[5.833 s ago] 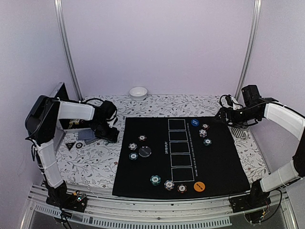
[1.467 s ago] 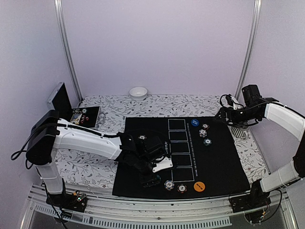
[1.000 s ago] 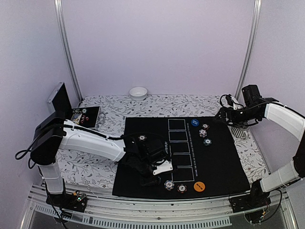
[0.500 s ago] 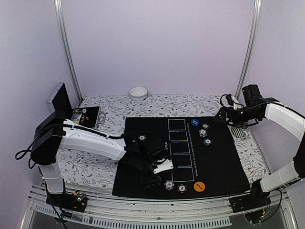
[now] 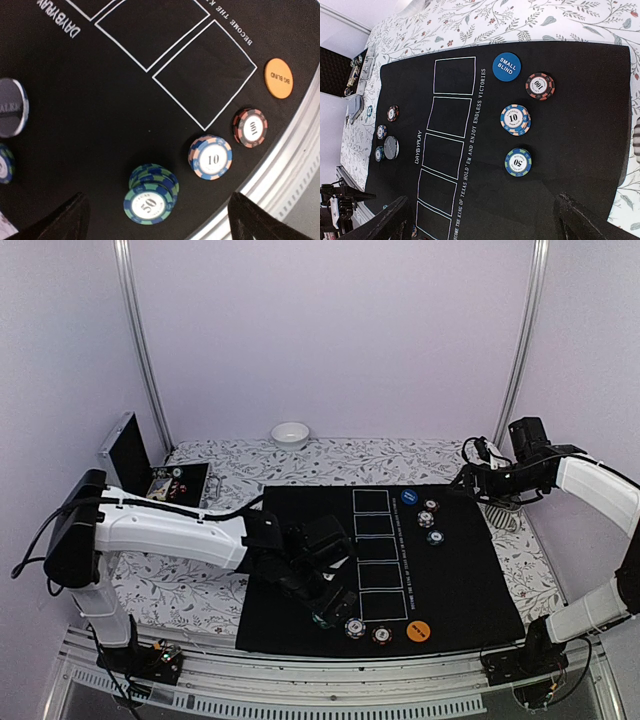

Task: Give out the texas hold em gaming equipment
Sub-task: Adjust the poker card in the face-down deck piles.

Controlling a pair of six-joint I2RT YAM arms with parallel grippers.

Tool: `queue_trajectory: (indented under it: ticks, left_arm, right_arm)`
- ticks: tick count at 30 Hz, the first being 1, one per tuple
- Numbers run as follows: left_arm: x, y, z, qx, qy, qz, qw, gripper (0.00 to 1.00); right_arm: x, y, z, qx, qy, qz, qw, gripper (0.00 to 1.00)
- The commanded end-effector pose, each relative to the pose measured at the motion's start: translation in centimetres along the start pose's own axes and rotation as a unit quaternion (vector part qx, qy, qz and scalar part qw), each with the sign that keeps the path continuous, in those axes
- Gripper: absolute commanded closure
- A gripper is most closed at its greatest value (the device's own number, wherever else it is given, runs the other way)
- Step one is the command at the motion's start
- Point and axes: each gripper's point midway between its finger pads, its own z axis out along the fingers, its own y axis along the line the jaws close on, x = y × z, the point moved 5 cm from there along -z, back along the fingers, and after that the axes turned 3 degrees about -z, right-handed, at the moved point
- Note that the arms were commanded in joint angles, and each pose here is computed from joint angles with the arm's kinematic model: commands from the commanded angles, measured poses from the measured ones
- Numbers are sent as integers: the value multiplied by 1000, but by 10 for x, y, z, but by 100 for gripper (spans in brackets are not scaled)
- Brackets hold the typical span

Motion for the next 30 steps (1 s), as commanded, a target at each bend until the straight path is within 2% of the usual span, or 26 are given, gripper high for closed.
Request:
queue_trajectory:
  ticks: [1,4,10,19,25,30]
  left_arm:
    - [14,-4,0,-33,-10,-160,986,2]
    - [13,-10,3,-58,-31,-182,981,2]
    - [30,4,23,-135,0,-203,970,2]
    - [27,-7,35,-114,3,-191,975,6]
    - [39,0,52,-127,24,-188,974,23]
    - [35,-6,57,-113,23,-177,977,27]
  right_arm:
    - [2,5,-4,-10,-8,-11,1000,1]
    - [2,6,-5,-12,-12,-14,1000,1]
    - [4,7,-5,-16,-16,-16,1000,1]
    - [4,7,-7,-14,-19,-19,1000,1]
    - [5,6,-6,-13,-18,-18,1000,1]
    - [5,6,-6,-12,-19,-18,1000,1]
